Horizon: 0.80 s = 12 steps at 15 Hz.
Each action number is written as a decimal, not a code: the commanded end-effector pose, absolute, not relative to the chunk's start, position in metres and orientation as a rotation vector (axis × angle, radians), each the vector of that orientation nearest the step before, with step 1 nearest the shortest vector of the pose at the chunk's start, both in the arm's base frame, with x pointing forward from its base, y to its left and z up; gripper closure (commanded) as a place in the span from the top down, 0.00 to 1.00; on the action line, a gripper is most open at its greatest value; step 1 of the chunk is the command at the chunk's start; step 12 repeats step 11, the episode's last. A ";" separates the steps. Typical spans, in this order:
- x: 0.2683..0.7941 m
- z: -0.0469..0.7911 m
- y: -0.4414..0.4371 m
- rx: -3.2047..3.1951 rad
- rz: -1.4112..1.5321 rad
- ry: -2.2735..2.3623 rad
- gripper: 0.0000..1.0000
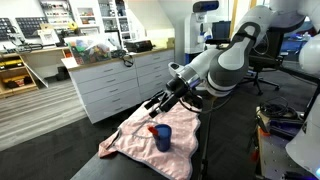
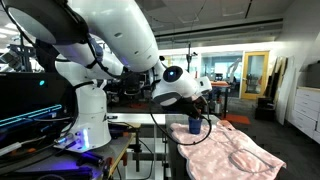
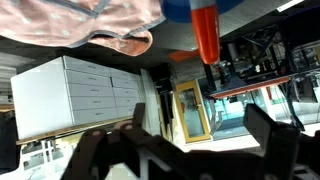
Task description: Put the marker inside the cup
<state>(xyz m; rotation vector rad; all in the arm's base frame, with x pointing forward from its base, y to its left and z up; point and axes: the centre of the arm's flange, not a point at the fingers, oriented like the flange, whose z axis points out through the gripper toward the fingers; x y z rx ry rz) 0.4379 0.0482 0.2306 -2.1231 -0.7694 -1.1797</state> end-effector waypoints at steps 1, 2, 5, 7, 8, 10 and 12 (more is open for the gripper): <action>0.439 0.232 0.047 -2.127 -1.181 -0.766 1.00; 0.440 0.232 0.047 -2.129 -1.182 -0.765 1.00; 0.440 0.233 0.047 -2.130 -1.182 -0.764 1.00; 0.440 0.233 0.047 -2.130 -1.181 -0.764 1.00; 0.440 0.233 0.047 -2.130 -1.181 -0.763 1.00; 0.440 0.233 0.047 -2.130 -1.181 -0.763 1.00; 0.440 0.233 0.047 -2.130 -1.181 -0.763 1.00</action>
